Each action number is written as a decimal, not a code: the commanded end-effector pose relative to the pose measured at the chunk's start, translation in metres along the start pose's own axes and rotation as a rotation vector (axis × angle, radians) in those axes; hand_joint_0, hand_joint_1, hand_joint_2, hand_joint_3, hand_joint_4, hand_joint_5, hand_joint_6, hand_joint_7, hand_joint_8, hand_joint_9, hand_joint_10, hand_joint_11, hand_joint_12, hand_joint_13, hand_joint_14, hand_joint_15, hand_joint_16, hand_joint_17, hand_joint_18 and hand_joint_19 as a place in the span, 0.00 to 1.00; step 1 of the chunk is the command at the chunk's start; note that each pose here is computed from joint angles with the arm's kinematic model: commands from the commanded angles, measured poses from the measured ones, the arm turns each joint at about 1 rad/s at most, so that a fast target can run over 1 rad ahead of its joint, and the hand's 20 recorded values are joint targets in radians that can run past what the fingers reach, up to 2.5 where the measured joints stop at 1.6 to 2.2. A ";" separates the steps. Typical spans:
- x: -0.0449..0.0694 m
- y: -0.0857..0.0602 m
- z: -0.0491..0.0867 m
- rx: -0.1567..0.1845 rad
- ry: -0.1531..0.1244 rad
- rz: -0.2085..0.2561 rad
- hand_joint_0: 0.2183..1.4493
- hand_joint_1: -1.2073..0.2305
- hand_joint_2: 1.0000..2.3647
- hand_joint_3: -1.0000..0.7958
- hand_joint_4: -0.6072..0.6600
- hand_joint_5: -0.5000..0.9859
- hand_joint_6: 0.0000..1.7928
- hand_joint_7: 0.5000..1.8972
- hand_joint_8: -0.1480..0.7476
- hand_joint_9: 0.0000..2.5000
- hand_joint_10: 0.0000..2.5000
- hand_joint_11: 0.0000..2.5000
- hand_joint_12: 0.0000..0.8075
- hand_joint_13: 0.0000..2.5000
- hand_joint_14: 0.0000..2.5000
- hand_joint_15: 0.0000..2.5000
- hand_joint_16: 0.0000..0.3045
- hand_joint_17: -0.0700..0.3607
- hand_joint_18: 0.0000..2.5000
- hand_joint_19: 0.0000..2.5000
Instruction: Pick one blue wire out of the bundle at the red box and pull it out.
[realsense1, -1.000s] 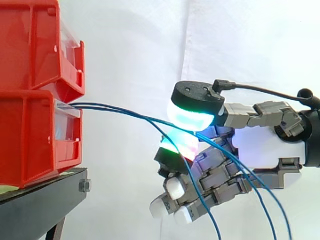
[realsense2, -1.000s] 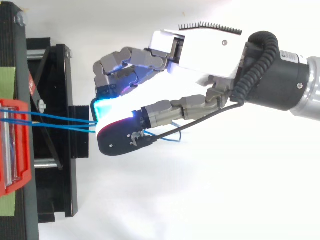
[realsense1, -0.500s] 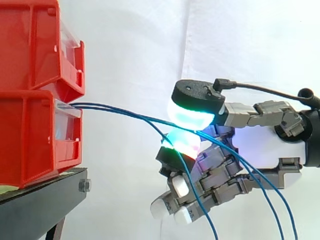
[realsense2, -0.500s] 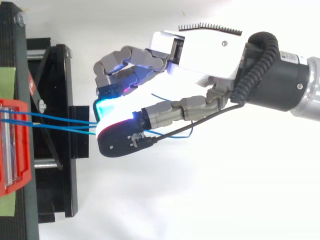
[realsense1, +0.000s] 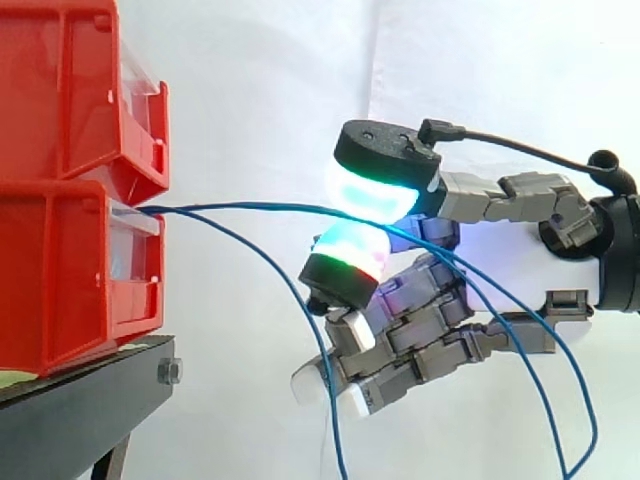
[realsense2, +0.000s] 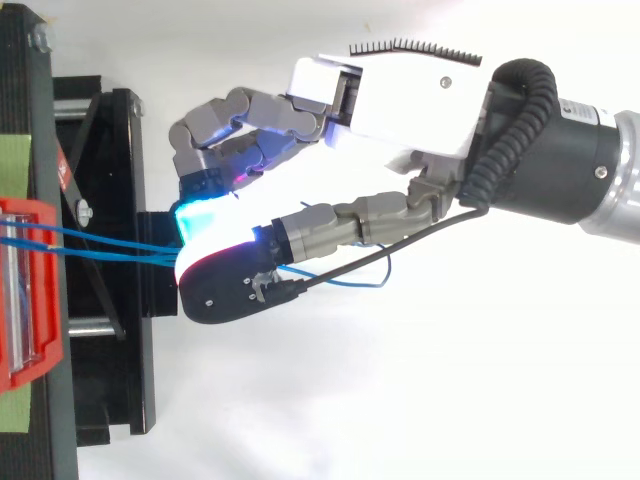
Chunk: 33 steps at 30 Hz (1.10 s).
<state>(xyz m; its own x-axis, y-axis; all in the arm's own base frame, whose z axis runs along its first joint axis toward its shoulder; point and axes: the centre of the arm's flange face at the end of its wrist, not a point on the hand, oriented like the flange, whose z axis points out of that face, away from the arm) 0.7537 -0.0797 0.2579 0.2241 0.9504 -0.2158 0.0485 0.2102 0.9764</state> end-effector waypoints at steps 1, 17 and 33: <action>0.000 0.000 0.000 0.000 0.000 0.000 0.30 0.33 0.01 0.44 0.71 0.26 0.38 0.53 0.47 0.47 0.01 0.64 0.45 0.26 0.01 0.18 0.19 0.47 0.16 0.17; -0.003 0.000 0.000 0.002 -0.003 0.000 0.31 0.30 0.01 0.43 0.72 0.26 0.38 0.52 0.48 0.45 0.01 0.66 0.46 0.25 0.01 0.18 0.19 0.47 0.16 0.16; -0.002 0.001 0.001 0.000 -0.002 0.000 0.31 0.29 0.01 0.43 0.73 0.26 0.38 0.53 0.49 0.43 0.00 0.68 0.46 0.24 0.01 0.18 0.19 0.47 0.15 0.16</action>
<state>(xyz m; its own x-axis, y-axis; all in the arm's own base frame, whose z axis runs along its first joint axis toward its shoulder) 0.7536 -0.0815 0.2581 0.2259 0.9499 -0.2160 0.0497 0.2102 0.9764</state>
